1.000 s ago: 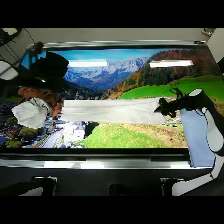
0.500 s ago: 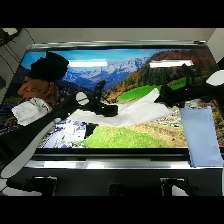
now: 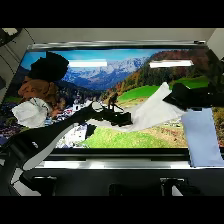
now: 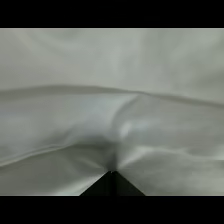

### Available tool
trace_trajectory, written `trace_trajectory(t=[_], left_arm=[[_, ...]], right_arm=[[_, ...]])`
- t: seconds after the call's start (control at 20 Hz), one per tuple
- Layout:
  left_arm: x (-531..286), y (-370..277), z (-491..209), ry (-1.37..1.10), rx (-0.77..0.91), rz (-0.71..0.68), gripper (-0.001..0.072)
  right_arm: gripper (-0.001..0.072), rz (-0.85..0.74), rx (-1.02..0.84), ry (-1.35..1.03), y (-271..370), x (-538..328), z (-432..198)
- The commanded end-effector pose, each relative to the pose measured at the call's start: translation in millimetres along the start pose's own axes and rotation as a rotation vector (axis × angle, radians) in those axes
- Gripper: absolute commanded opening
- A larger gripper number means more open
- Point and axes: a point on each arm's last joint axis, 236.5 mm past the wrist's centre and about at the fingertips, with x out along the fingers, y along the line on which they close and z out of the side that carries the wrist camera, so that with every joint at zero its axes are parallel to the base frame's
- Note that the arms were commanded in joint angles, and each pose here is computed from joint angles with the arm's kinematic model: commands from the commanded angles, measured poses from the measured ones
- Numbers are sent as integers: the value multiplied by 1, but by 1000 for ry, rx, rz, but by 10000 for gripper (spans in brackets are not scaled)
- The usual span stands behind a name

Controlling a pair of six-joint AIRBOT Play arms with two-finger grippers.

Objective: Fold the shirts.

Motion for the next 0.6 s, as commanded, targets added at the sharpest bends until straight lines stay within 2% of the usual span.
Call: trace_trajectory(t=[0.0, 0.15, 0.25, 0.45, 0.55], left_arm=[[20, -31, -9, -13, 9, -106, 27], [-5, -16, 6, -6, 26, -93, 25], [-50, -1, 22, -11, 124, -26, 25], [-204, 27, 78, -221, 262, 213, 26], [-298, 24, 100, -411, 270, 272, 26]], right_arm=[[51, 11, 12, -26, 7, -9, -1], [50, 69, 42, 11, 15, 3, 0], [50, 133, 77, 41, 24, 17, 5], [50, 231, 112, 39, 45, 55, 25], [50, 263, 87, 80, 71, 90, 17]])
